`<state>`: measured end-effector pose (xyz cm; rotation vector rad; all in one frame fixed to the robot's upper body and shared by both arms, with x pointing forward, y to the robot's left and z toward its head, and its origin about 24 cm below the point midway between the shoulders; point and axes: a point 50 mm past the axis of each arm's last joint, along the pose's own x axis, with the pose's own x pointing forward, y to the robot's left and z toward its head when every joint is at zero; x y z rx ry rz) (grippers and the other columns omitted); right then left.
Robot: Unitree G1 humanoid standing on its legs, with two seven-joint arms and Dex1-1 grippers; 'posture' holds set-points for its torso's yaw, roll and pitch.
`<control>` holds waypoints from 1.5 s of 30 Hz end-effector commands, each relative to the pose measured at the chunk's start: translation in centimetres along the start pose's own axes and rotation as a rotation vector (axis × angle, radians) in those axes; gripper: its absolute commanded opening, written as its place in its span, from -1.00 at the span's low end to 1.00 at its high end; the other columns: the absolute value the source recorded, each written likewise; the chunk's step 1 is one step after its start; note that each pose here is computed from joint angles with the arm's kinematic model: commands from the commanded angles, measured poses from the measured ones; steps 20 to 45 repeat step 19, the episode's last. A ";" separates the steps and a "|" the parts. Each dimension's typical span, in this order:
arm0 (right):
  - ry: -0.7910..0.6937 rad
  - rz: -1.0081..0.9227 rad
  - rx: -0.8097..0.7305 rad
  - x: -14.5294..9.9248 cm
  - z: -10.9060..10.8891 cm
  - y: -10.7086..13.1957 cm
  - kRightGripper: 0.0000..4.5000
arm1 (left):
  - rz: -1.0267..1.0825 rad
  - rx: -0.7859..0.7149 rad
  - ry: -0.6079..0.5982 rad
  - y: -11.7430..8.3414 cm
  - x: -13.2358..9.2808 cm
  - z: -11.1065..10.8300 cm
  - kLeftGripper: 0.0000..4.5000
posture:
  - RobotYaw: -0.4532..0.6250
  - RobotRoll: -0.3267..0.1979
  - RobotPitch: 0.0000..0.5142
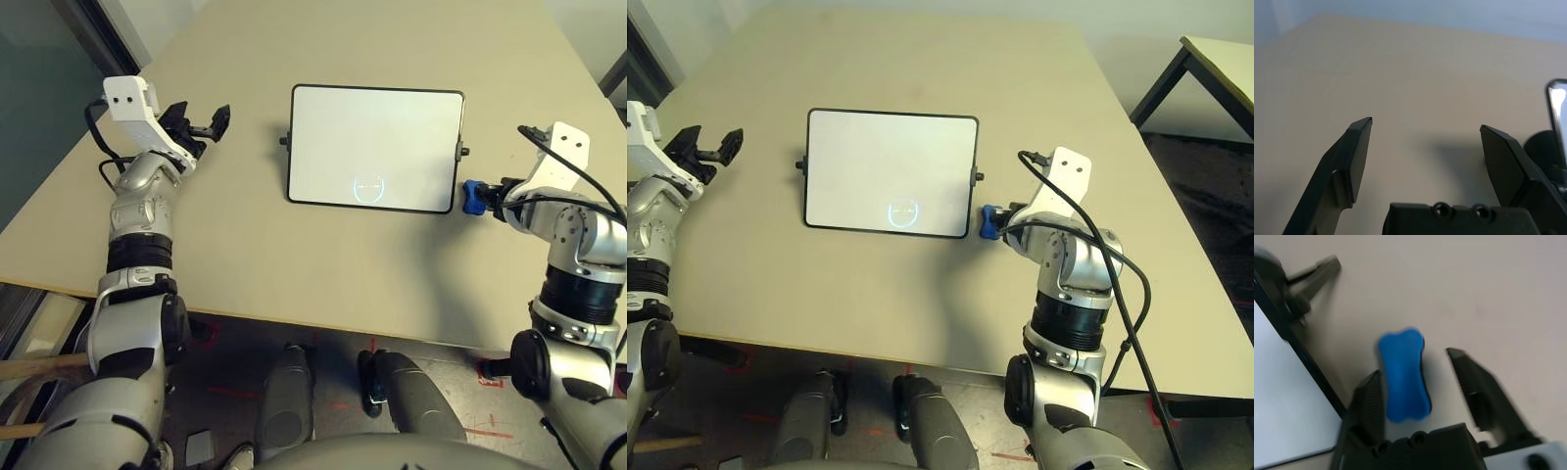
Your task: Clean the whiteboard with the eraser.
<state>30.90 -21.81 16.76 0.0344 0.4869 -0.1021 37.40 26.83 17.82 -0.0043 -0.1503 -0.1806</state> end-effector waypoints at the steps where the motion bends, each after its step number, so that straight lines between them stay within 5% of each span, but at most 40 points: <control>1: -0.144 -0.023 0.037 -0.3 1.7 -1.2 0.88 | -0.034 0.013 0.007 -0.7 0.6 0.3 1.00 | -0.34 0.25 -0.17; 5: -0.454 -0.130 0.063 -0.1 3.9 -4.3 0.99 | -0.049 0.025 -0.015 -1.3 1.3 0.7 1.00 | -0.37 0.25 -0.13; 10: -0.642 -0.203 -0.018 1.5 1.6 -8.2 0.99 | -0.032 0.037 -0.011 -1.2 1.6 0.2 1.00 | -0.42 0.25 -0.15; 19: -0.564 -0.186 -0.014 4.0 -5.2 -11.6 0.99 | 0.087 0.039 -0.014 0.1 1.0 -1.5 1.00 | -0.43 0.25 -0.39; 45: -0.564 -0.186 -0.014 4.0 -5.2 -11.6 0.99 | 0.087 0.039 -0.014 0.1 1.0 -1.5 1.00 | -0.43 0.25 -0.39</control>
